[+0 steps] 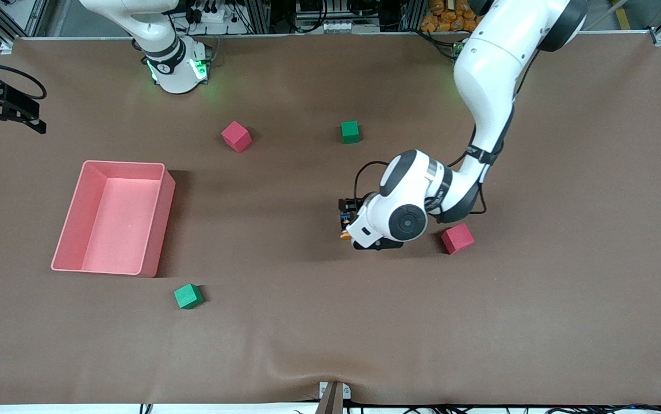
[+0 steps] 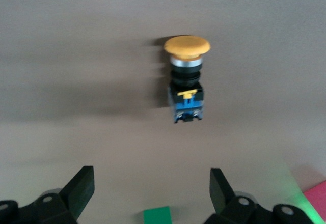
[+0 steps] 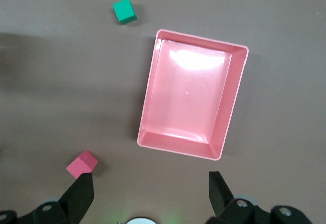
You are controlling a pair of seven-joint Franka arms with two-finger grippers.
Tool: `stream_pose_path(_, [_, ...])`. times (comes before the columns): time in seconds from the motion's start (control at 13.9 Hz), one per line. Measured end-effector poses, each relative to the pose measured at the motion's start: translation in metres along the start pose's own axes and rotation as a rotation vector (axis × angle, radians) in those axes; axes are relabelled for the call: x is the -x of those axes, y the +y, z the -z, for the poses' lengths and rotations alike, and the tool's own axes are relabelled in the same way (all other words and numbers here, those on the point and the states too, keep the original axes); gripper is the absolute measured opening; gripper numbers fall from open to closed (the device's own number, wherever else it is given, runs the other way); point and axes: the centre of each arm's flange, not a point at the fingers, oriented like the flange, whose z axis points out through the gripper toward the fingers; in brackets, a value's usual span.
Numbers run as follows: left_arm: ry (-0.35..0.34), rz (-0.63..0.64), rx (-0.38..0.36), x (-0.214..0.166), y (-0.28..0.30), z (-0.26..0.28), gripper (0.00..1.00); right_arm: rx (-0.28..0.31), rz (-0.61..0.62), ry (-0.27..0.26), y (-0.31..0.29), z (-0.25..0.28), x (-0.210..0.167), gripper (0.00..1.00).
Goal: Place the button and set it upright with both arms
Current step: 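Lower the left gripper around the yellow button's base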
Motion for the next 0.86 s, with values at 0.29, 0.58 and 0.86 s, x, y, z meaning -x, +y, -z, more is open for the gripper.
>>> stream_pose_path(0.29, [0.039, -0.013, 0.015, -0.007, 0.014, -0.021, 1.00, 0.000, -0.085, -0.007, -0.010, 0.000, -0.001, 1.00])
stream_pose_path(0.58, [0.050, -0.020, 0.015, -0.016, 0.018, -0.038, 1.00, -0.003, -0.111, -0.023, -0.010, -0.007, -0.006, 1.00])
stream_pose_path(0.86, [0.056, -0.021, 0.012, -0.020, 0.014, -0.037, 1.00, -0.004, -0.123, -0.028, -0.005, -0.010, -0.008, 1.00])
